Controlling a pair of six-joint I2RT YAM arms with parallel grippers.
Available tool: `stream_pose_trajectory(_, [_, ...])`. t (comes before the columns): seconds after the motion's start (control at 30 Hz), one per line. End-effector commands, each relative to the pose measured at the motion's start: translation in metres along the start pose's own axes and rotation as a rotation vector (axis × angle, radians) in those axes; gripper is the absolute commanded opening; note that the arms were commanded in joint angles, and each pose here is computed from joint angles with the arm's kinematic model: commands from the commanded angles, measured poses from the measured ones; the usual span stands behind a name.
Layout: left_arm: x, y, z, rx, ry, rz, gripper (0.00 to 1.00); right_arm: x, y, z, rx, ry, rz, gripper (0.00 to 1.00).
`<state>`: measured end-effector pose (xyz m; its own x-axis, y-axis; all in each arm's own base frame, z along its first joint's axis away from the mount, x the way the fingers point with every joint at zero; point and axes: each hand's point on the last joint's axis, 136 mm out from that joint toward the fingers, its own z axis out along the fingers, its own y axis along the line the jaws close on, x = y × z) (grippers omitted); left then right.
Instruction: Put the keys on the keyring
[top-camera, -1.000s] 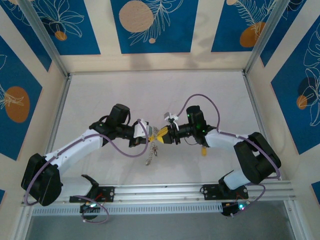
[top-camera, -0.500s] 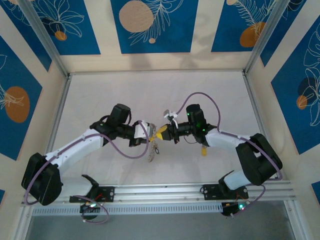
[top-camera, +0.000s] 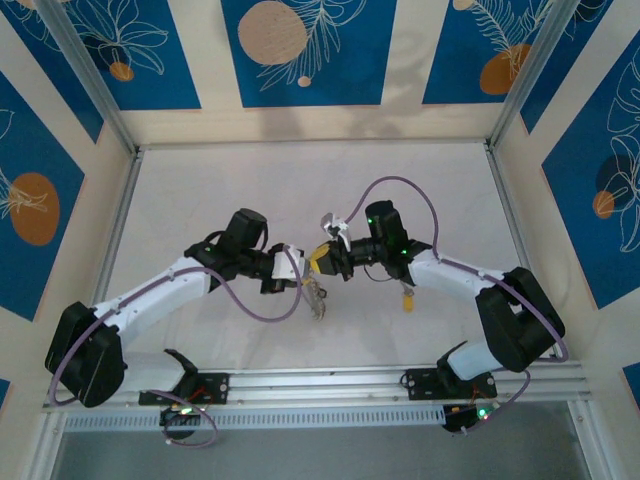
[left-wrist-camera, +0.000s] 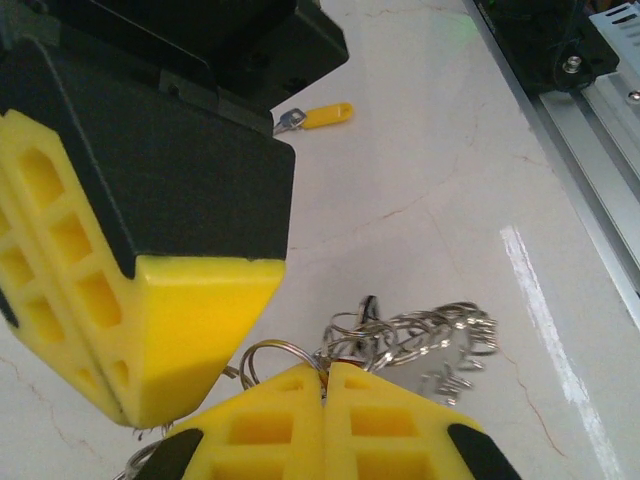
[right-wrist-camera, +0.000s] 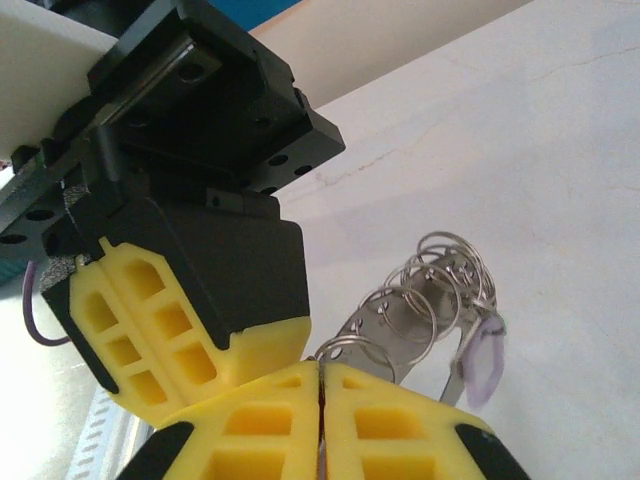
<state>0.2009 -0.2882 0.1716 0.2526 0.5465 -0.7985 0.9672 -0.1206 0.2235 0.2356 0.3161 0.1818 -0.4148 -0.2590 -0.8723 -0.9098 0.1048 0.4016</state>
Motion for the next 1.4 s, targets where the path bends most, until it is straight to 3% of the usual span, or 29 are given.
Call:
stream_pose_trajectory(0.0, [-0.011,-0.006,0.002,0.041,-0.025,0.038,0.0,-0.014,-0.008,0.003,0.031,-0.019,-0.051,0.18])
stream_pose_trajectory(0.07, [-0.009,-0.006,0.003,0.04,-0.021,0.04,0.0,-0.011,-0.014,0.003,0.061,-0.018,-0.048,0.29])
stream_pose_trajectory(0.13, [-0.008,-0.006,0.003,0.039,-0.018,0.042,0.0,-0.007,-0.02,0.001,0.095,-0.018,-0.051,0.33])
stream_pose_trajectory(0.33, [-0.006,-0.005,0.007,0.051,-0.016,0.032,0.0,0.003,-0.026,-0.017,0.136,-0.061,-0.09,0.34])
stream_pose_trajectory(0.57, [-0.014,0.0,0.008,0.066,-0.044,0.025,0.0,0.025,0.0,-0.035,0.136,-0.067,-0.305,0.35])
stream_pose_trajectory(0.83, [-0.026,0.0,0.003,0.086,-0.087,-0.003,0.0,0.049,0.03,-0.031,0.134,-0.048,-0.551,0.39])
stream_pose_trajectory(1.13, [-0.029,0.0,0.002,0.089,-0.099,-0.021,0.0,0.038,0.035,-0.027,0.135,-0.082,-0.652,0.4])
stream_pose_trajectory(1.37, [-0.03,0.002,0.003,0.075,-0.113,-0.035,0.0,0.039,0.038,-0.024,0.112,-0.085,-0.664,0.34])
